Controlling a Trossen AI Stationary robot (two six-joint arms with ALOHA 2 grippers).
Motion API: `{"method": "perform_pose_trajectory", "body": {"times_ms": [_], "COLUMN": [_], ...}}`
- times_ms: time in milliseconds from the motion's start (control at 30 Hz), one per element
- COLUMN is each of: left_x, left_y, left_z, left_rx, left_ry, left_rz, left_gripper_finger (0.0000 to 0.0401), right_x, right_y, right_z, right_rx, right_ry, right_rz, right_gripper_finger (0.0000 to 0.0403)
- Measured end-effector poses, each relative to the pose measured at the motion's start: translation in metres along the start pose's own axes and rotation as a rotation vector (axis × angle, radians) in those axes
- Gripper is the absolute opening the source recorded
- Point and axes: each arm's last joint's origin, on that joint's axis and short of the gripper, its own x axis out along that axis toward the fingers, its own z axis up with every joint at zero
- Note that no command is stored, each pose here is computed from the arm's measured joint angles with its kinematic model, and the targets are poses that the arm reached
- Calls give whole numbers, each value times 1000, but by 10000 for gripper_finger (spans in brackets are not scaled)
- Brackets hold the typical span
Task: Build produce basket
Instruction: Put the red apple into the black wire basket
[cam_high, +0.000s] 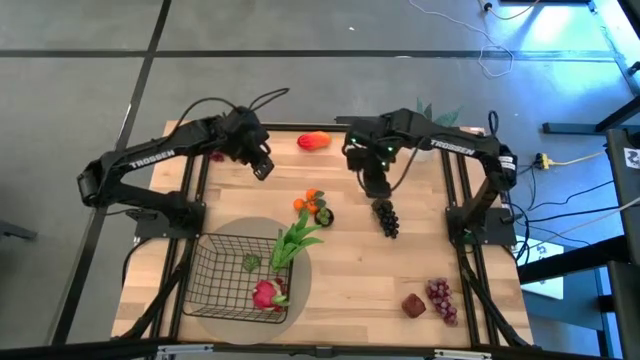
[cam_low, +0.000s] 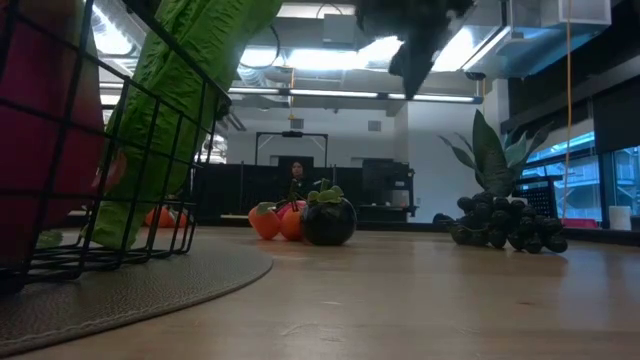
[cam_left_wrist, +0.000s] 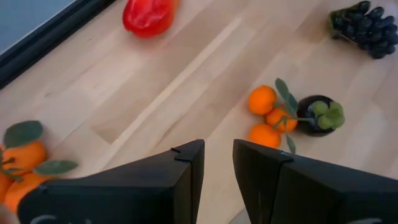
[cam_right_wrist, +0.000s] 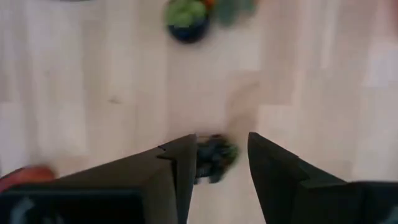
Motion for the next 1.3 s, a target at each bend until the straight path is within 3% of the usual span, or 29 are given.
{"method": "perform_pose_trajectory", "body": {"times_ms": [200,367,833,1133,1300], "left_x": [0,0,-2,-6,-6], "left_y": [1,-3,-19,-27,-27], "left_z": [-5,-6,-12,-16,-16], "left_rx": [85,131,580,871,936], "left_ry": [68,77,68,-28,-49], "left_rz": [-80,-105,-408,-707,-706], "left_gripper_finger": [73,73,73,68,62], "right_x": [-15,-25,-11,-11,-11], "right_y": [35,81,211,248,254], "right_z": [-17,-37,-72,-89,-93], "right_rx": [21,48,38,128,155], "right_ry": [-22,-53,46,66,78], "right_rz": [30,66,223,247,252], "right_gripper_finger": [133,133,133,133,133]}}
